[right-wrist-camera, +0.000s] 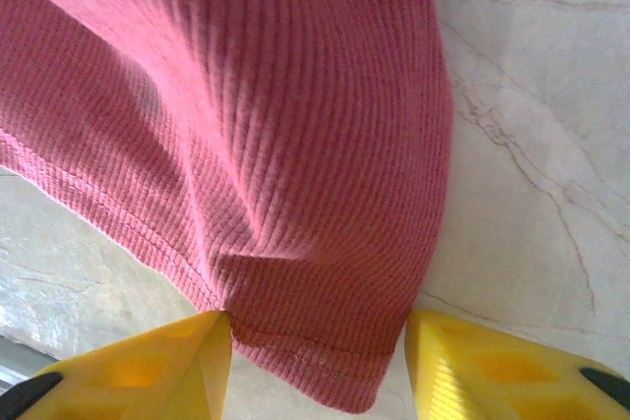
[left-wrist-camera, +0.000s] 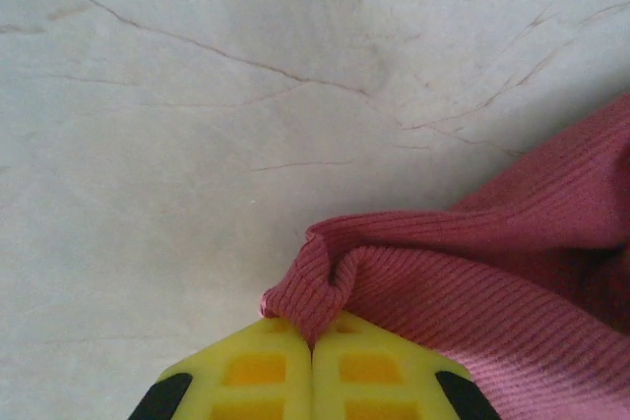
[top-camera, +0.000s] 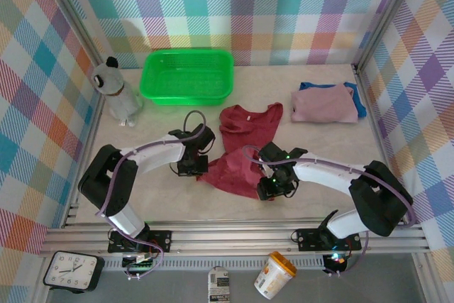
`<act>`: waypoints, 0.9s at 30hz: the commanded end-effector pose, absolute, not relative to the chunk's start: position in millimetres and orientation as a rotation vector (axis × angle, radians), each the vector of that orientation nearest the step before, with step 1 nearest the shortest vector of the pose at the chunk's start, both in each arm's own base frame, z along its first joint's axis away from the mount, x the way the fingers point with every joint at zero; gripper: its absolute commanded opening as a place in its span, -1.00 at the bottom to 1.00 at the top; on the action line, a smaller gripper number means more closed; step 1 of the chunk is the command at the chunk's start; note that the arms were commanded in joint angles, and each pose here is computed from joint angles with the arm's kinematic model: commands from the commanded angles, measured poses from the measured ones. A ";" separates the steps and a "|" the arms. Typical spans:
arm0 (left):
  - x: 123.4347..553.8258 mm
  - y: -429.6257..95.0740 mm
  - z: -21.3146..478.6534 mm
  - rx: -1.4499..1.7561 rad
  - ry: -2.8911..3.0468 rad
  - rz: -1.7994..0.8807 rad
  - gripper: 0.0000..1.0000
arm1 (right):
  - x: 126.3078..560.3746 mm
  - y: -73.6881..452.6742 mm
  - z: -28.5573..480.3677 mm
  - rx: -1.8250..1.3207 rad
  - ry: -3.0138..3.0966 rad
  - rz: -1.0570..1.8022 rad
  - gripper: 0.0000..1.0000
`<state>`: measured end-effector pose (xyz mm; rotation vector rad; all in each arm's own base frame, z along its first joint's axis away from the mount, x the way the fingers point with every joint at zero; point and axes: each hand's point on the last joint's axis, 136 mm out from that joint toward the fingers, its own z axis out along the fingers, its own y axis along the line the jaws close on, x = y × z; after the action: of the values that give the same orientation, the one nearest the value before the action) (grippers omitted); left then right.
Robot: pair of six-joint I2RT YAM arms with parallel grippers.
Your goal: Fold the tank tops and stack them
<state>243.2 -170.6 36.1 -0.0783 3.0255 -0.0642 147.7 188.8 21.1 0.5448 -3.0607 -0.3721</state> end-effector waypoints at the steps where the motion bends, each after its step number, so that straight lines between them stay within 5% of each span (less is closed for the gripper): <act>1: 249.6 -158.1 76.3 -0.050 2.960 -0.008 -1.00 | 136.5 181.2 15.1 0.509 -3.026 -0.323 0.01; 6: 252.7 -166.1 100.0 -0.049 2.926 -0.091 -1.00 | 141.2 195.1 10.8 0.589 -2.999 -0.308 -0.10; 12: 256.3 -161.6 130.6 -0.033 2.863 -0.096 -1.00 | 159.4 189.6 32.9 0.607 -3.107 -0.237 -0.66; 15: 260.5 -155.9 156.4 0.001 2.808 -0.068 -1.00 | 173.7 173.9 54.4 0.621 -3.199 -0.130 -0.79; 20: 271.5 -146.9 211.5 0.090 2.681 -0.022 -1.00 | 223.0 148.3 129.8 0.611 -3.479 -0.084 -0.89; 27: 306.6 -141.6 326.1 0.213 2.390 0.053 -1.00 | 294.3 145.8 303.4 0.969 -3.958 -0.162 -0.98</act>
<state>299.9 -162.3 285.6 0.1384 2.4967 -0.0906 276.1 151.4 241.2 0.6927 -3.8036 -0.2697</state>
